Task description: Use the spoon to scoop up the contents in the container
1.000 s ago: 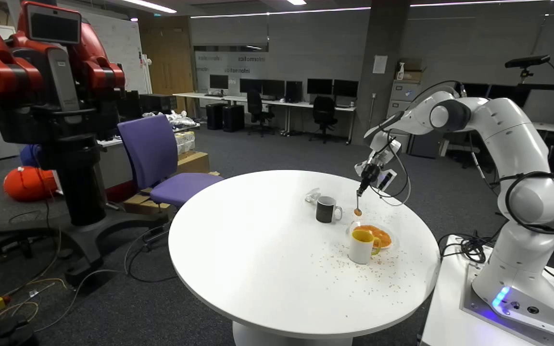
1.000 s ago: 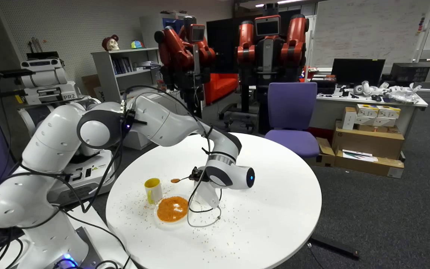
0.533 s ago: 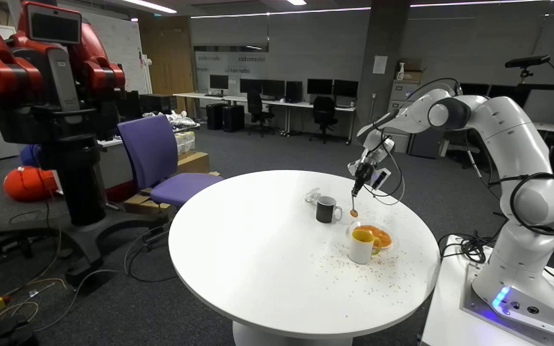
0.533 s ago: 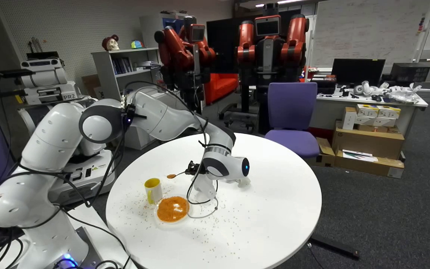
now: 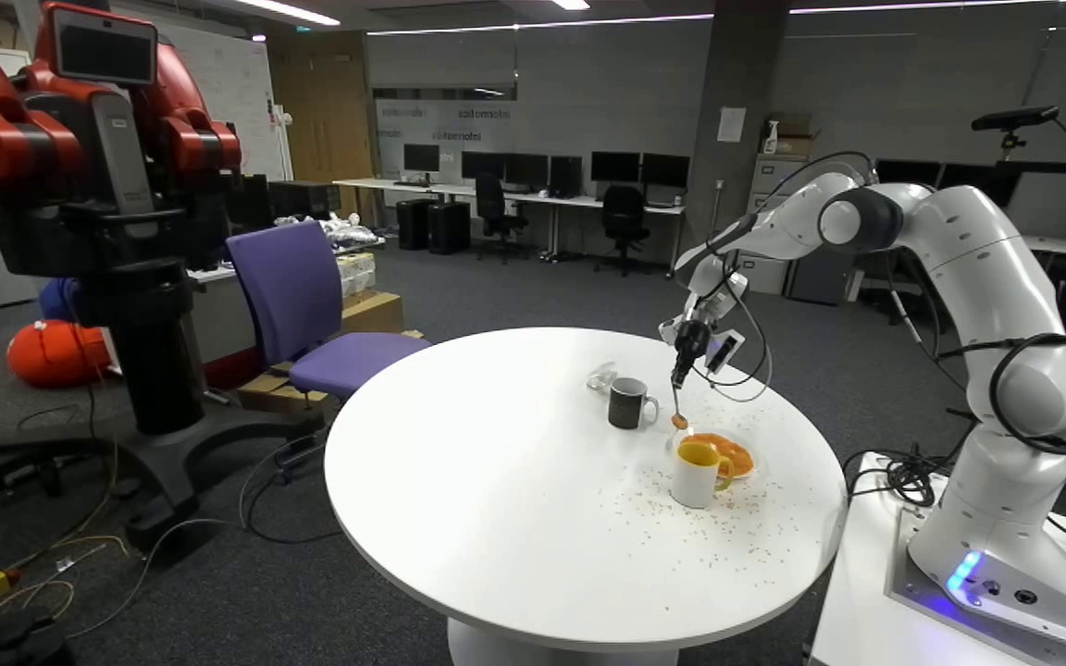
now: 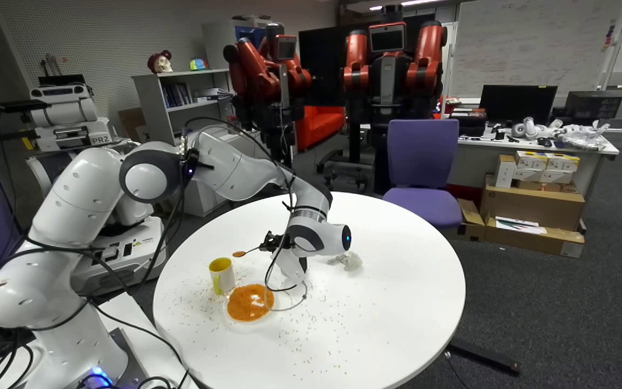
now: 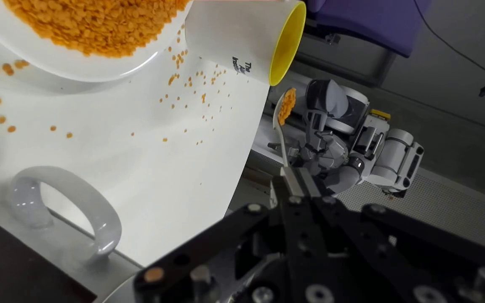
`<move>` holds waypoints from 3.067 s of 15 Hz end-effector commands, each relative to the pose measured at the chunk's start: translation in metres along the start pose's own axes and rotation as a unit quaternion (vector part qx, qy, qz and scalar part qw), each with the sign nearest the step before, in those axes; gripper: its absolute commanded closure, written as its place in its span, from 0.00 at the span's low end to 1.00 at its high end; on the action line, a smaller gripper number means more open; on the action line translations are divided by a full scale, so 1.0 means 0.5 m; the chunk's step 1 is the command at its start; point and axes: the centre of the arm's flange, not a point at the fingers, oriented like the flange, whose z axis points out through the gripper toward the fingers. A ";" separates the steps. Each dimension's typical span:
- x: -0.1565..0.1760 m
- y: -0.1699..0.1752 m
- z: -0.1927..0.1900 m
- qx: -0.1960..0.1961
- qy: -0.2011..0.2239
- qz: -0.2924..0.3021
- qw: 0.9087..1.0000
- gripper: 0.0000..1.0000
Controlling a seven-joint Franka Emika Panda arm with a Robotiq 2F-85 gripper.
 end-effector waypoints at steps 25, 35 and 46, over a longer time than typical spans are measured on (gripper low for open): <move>0.020 -0.103 0.125 -0.049 -0.117 -0.004 0.992 1.00; 0.027 -0.125 0.153 -0.076 -0.123 -0.019 0.989 1.00; 0.043 -0.167 0.192 -0.149 -0.163 -0.055 0.974 1.00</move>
